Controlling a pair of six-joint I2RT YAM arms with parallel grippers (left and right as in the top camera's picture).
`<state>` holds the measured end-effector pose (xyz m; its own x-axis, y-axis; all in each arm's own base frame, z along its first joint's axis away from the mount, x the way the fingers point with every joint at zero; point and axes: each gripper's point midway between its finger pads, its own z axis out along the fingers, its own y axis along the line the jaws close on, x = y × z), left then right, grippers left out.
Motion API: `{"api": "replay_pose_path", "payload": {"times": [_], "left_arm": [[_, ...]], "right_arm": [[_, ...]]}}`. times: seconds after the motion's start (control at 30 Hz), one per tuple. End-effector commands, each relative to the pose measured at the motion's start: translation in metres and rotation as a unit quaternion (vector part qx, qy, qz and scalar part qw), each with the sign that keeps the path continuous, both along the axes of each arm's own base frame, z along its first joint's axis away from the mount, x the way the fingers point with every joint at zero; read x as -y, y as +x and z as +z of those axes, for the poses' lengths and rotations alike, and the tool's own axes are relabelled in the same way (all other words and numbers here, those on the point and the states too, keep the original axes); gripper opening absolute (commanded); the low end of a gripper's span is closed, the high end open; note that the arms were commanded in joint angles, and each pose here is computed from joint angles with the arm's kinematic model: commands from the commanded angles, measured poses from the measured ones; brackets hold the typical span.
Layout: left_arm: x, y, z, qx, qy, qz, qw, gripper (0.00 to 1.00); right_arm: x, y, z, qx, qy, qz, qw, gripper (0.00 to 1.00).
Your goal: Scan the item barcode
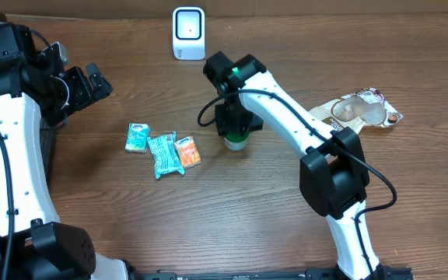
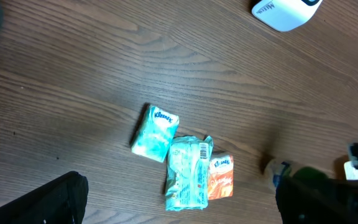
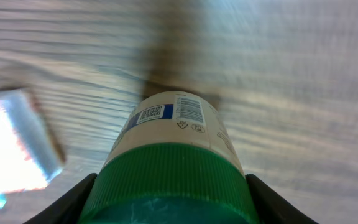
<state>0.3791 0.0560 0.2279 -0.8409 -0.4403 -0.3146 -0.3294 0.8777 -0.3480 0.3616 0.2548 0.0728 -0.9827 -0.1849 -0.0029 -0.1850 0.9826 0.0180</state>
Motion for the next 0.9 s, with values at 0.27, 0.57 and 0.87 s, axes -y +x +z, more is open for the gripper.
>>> {"api": "replay_pose_path", "payload": {"times": [0.27,0.57,0.87], "left_arm": [[0.0,0.001,-0.001,0.001,0.004,-0.006,1.0,1.0],[0.0,0.001,-0.001,0.001,0.004,-0.006,1.0,1.0],[0.0,0.001,-0.001,0.001,0.004,-0.006,1.0,1.0]], "right_arm": [[-0.017,0.016,0.039,0.069,0.017,0.397,0.915,0.28],[-0.043,0.006,0.04,0.098,0.078,0.662,0.739,0.28],[-0.015,0.003,0.007,0.059,0.056,0.731,0.677,0.32]]}}
